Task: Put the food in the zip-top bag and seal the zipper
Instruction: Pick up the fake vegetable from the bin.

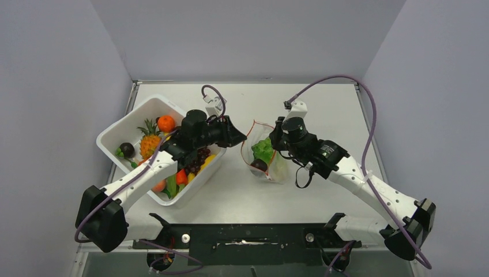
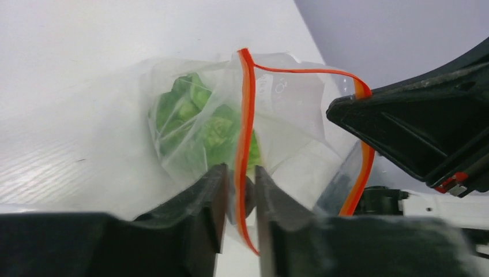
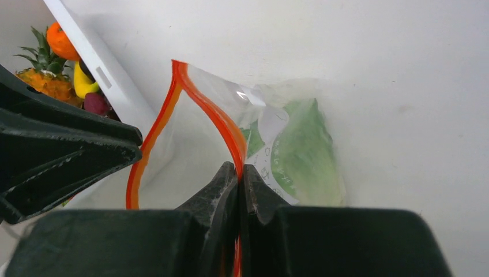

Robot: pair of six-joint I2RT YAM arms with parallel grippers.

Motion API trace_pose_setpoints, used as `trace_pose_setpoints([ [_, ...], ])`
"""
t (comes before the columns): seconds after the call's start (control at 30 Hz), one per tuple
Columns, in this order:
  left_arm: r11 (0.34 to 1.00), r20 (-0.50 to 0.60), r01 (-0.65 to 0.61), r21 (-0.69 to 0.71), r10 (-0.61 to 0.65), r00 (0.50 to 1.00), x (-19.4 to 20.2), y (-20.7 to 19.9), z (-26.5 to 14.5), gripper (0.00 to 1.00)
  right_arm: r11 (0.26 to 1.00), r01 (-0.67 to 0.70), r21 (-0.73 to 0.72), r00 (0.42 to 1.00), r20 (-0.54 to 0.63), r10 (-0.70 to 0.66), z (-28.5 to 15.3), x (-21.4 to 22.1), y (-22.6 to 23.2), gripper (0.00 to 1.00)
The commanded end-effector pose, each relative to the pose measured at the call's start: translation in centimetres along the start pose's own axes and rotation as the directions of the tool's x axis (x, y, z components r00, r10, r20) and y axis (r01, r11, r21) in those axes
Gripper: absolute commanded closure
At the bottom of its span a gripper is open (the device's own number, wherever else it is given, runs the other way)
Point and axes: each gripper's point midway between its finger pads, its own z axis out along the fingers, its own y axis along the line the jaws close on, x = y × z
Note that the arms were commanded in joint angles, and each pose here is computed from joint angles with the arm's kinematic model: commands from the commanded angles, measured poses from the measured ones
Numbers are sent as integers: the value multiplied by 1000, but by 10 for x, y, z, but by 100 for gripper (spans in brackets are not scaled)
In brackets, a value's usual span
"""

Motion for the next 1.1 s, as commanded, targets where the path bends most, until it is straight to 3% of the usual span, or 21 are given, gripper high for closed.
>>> trace_pose_setpoints([
  [0.0,995,65,-54,-86,60,996,-23,7,-8,67,999,-13,-48,998,57,16,14,-18,15,100],
  [0.1,988,76,-82,-134,93,993,-31,8,-18,50,997,-8,-74,999,52,12,17,-20,23,100],
  [0.27,968,120,-112,-227,142,983,-45,14,-41,32,994,-17,-105,998,56,23,21,-21,30,100],
  [0.4,938,135,-87,-337,139,981,-53,32,-62,23,993,-18,-117,999,44,23,22,-18,33,100],
  [0.67,816,172,-5,-578,127,977,-64,93,-123,22,991,-20,-129,999,44,26,18,-17,33,100],
  [0.9,673,88,-36,-738,150,985,-52,140,-154,23,989,-14,-147,998,54,22,14,-17,34,100],
  [1.07,575,69,4,-818,91,993,-42,170,-167,27,988,-8,-155,998,60,17,12,-19,35,100],
])
